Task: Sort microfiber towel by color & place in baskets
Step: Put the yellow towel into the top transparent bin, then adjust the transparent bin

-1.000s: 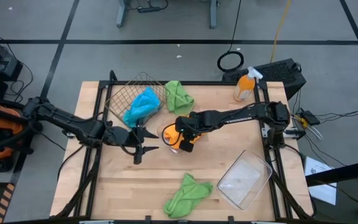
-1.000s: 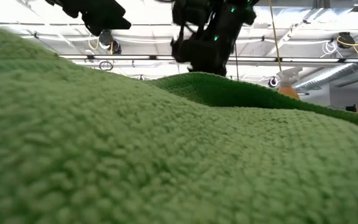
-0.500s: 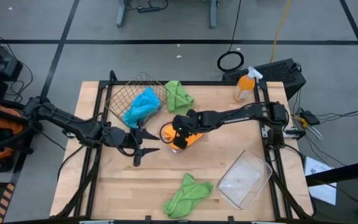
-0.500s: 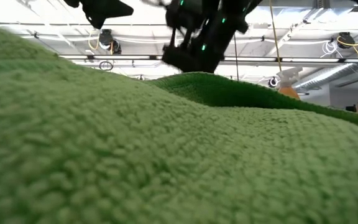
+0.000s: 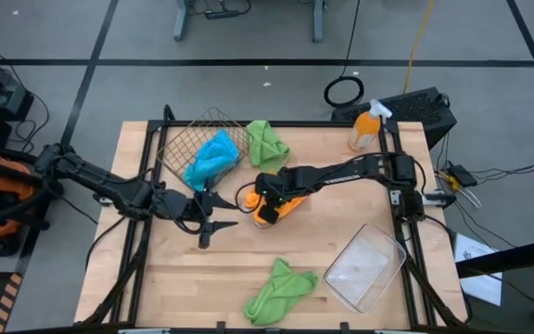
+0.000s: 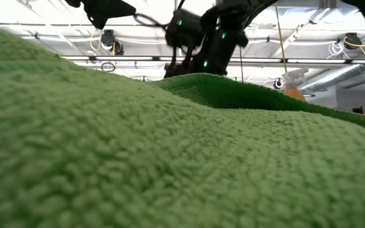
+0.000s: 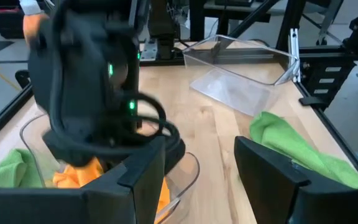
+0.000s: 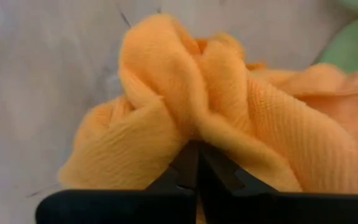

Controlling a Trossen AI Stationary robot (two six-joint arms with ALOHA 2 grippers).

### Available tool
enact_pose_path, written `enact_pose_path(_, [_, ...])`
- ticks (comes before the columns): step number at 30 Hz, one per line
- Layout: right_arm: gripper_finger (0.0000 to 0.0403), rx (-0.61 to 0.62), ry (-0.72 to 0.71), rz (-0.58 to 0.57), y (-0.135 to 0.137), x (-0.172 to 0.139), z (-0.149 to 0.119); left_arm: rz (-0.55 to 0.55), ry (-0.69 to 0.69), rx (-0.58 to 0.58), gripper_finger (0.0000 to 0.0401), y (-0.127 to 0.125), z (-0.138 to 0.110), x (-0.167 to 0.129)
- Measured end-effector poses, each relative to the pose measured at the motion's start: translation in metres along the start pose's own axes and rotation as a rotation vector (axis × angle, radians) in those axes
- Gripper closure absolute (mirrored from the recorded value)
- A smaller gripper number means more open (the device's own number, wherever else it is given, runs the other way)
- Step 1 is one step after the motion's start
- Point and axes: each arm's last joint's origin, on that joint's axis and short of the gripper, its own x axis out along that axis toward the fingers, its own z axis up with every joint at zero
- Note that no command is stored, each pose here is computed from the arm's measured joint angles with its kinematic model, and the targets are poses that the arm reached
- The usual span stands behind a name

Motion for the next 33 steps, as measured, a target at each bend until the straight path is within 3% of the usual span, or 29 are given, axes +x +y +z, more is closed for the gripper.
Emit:
enact_pose_path(11, [0.0403,-0.036,-0.095,0.029,0.024,-0.074,-0.004,0.000,0.004,-0.001,0.0201,0.000,0.000,0.000])
enact_pose_path(20, [0.0403,-0.037,0.017,-0.080,0.025,-0.055,-0.019,-0.004,0.021,0.002,0.0201,-0.001,-0.003,0.003])
enact_pose_path(33, [0.0403,-0.044,0.146,-0.060,0.042,-0.055,-0.040,-0.001,0.041,0.008,0.0201,-0.002,-0.006,0.008])
